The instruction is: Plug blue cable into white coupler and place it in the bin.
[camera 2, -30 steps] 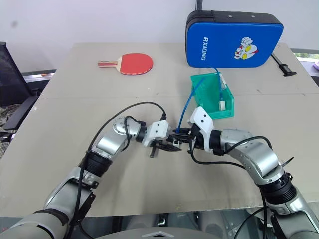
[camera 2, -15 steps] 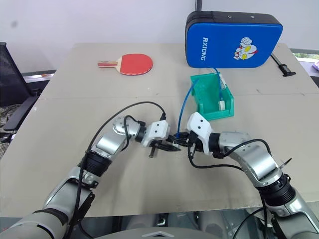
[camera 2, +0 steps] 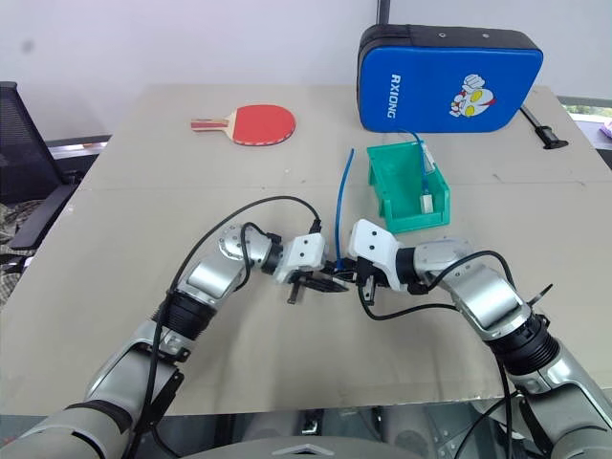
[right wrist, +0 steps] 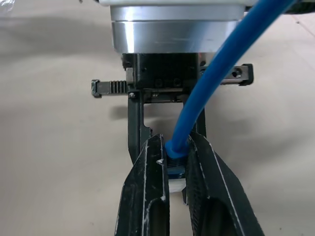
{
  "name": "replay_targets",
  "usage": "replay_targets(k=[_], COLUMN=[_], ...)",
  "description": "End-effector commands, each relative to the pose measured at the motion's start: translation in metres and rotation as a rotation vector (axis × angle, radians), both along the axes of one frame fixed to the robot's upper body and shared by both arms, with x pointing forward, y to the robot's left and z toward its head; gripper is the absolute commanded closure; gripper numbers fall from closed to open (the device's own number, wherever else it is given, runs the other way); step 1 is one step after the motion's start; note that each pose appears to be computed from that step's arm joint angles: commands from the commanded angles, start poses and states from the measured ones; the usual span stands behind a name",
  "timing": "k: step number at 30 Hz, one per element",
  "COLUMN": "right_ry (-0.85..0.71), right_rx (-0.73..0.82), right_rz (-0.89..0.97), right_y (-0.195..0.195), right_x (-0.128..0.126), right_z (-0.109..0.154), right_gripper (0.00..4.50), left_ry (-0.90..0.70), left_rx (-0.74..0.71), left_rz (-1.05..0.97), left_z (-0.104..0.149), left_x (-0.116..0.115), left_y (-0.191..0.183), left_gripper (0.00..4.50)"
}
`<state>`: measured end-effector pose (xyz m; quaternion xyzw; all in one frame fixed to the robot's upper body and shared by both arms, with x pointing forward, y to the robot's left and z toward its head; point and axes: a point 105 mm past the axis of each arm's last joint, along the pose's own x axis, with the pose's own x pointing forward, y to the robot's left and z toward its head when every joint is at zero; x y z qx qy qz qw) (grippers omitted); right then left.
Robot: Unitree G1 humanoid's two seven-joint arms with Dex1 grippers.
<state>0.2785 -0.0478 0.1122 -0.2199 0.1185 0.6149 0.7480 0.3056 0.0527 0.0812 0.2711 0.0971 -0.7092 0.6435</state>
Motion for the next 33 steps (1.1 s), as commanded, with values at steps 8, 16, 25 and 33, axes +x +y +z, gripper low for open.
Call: replay_targets(k=[8,16,25,33], right_ry=[0.159,0.111,-0.043,0.098], right_rx=[0.054,0.23,0.507,0.413], right_rz=[-0.166,-0.262,-0.541,-0.808], right_y=[-0.012,-0.031,-0.098,-0.132], right_x=[0.017,0.013,0.023,0.106], right_z=[-0.032,0.003,0.134,0.124], right_gripper=[4.5,4.5,4.5,4.5], left_ry=[-0.026,0.032,0.062,0.039], left_rx=[-0.037,-0.221,-0.514,-0.557], left_rz=[-0.004,0.121,0.397,0.488], left_z=[0.004,0.032,0.085,0.088], left_x=[-0.003,-0.005,-0.035,-0.045], left_y=[-0.006,0.001,0.031,0.036], left_gripper=[3.93,1.12,0.98,0.98])
